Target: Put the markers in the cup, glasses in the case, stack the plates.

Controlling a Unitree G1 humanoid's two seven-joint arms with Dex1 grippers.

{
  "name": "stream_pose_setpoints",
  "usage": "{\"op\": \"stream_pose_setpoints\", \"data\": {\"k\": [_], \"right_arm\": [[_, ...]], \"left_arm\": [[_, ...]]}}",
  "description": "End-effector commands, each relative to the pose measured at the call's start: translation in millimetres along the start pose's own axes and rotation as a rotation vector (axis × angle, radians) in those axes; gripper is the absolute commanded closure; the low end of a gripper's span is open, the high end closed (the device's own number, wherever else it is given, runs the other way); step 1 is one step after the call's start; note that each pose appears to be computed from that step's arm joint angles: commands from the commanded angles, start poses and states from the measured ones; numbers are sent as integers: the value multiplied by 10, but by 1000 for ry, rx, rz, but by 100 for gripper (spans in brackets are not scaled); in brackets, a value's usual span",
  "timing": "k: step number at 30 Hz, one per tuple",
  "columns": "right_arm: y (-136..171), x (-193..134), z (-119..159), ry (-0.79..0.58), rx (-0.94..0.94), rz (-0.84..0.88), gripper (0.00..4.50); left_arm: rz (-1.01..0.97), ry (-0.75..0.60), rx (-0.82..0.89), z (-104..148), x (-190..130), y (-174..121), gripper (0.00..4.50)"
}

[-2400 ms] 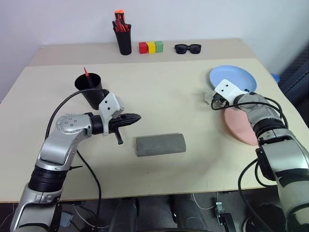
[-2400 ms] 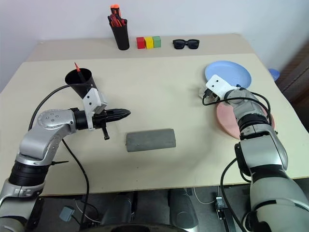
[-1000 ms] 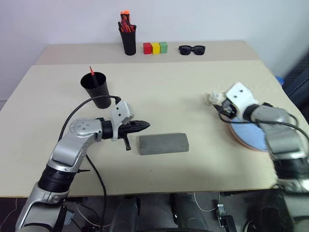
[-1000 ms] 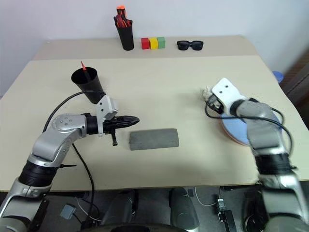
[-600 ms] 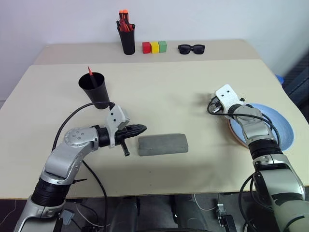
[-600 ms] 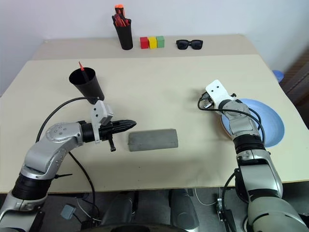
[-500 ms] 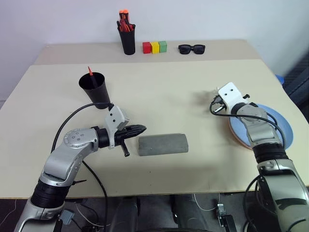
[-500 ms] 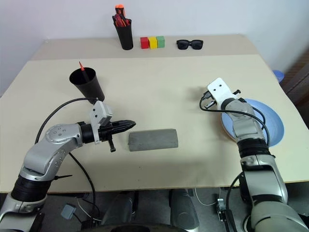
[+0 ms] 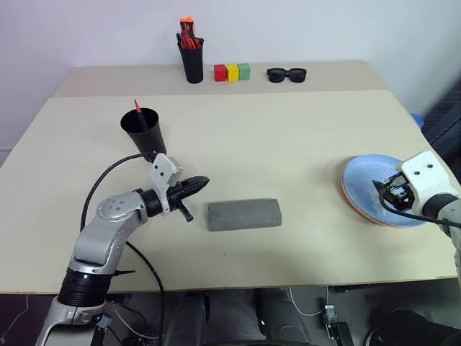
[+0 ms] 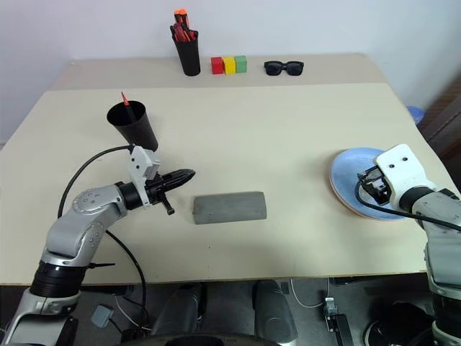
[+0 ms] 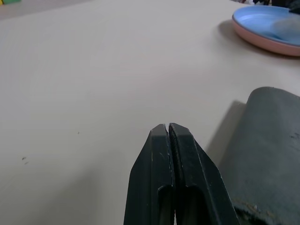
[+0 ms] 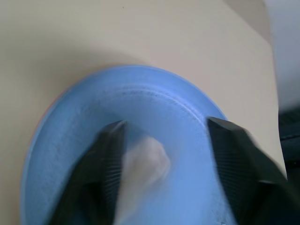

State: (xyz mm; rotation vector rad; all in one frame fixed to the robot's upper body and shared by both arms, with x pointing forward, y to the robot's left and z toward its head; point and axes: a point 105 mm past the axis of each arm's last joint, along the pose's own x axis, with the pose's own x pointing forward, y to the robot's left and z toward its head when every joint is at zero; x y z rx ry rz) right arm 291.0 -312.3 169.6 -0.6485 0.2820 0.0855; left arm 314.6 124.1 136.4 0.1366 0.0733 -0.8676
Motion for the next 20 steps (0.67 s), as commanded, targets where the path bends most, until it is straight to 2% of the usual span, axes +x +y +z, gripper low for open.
{"op": "stream_pose_setpoints", "data": {"k": [1, 4, 7, 9, 15, 20], "right_arm": [[-22, 21, 397, -170, -22, 3, 62], [169, 122, 617, -280, 36, 102, 62], [413, 205, 885, -423, 158, 251, 62], [481, 236, 972, -471, 203, 320, 62], [726, 387, 938, -466, 226, 467, 62], [827, 511, 985, -481, 213, 498, 62]], "left_arm": [[115, -35, 35, 70, -138, 165, 450], [247, -22, 41, 17, -378, 345, 450], [422, 8, 66, -35, -796, 540, 450], [495, 20, 82, -37, -960, 591, 450], [629, 65, 88, -91, -1319, 595, 450], [664, 68, 91, -110, -1347, 556, 450]]}}
